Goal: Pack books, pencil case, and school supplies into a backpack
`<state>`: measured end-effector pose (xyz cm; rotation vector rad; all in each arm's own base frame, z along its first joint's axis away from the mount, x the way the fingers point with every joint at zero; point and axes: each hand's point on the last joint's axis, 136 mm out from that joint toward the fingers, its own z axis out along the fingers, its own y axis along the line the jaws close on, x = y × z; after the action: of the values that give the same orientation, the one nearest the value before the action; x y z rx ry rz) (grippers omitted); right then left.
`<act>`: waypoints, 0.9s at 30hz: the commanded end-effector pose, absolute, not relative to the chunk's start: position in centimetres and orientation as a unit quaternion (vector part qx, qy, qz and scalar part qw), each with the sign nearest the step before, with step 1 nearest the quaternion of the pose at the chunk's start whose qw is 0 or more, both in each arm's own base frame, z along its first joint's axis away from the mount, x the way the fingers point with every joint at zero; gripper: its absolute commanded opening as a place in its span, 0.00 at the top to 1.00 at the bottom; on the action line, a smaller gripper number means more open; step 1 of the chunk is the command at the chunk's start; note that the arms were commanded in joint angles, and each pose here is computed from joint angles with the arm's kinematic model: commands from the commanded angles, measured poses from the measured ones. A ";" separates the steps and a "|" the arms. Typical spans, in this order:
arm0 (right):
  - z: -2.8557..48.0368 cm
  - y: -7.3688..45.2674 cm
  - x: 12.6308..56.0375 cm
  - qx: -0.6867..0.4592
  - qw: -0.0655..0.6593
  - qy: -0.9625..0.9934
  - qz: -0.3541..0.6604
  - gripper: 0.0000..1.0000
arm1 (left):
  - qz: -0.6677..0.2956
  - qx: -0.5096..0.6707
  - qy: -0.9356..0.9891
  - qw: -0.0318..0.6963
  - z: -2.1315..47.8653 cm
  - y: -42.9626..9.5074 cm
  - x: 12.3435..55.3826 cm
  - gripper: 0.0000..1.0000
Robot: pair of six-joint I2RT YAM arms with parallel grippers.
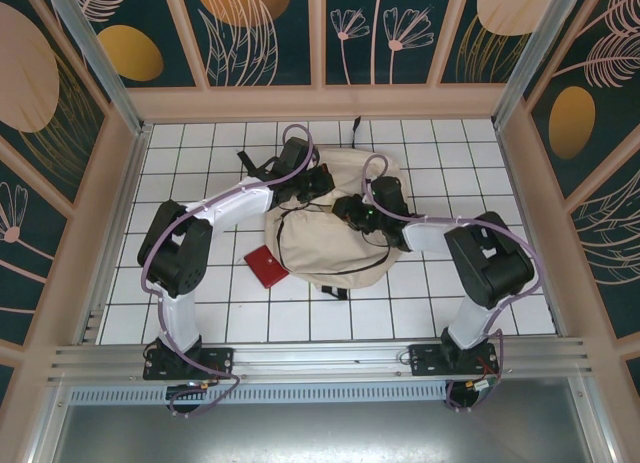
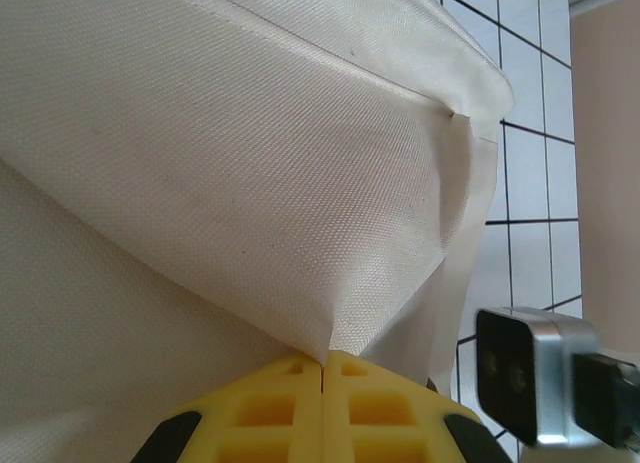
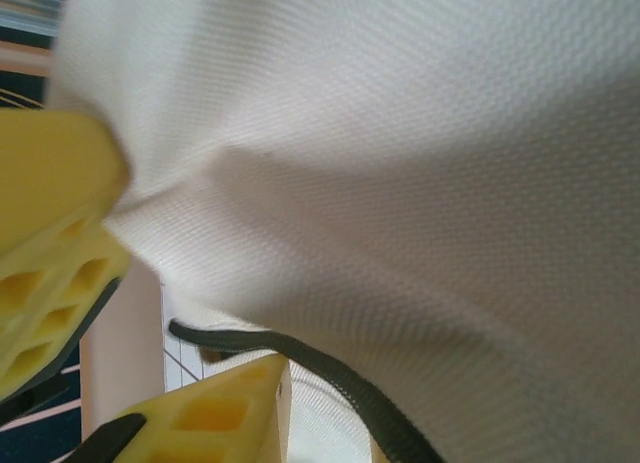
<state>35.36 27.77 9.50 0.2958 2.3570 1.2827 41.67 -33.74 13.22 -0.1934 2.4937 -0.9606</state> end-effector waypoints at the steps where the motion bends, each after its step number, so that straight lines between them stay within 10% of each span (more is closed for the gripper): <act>1: 11.8 26.3 34.5 0.083 0.266 0.853 0.442 0.69 | -0.364 -0.052 0.899 0.236 14.9 -34.0 42.0 1.00; 10: 11.9 23.0 31.7 0.079 0.271 0.886 0.367 0.48 | -0.353 -0.074 0.896 0.258 16.9 -30.4 42.4 0.38; 27: 11.6 29.4 37.9 0.132 0.239 0.850 0.450 0.45 | -0.218 -0.197 0.920 0.259 11.4 -14.9 34.6 0.16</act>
<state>36.23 28.07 9.36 0.3785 2.4217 1.1653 36.46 -16.60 13.08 -0.5042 2.4430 -0.6715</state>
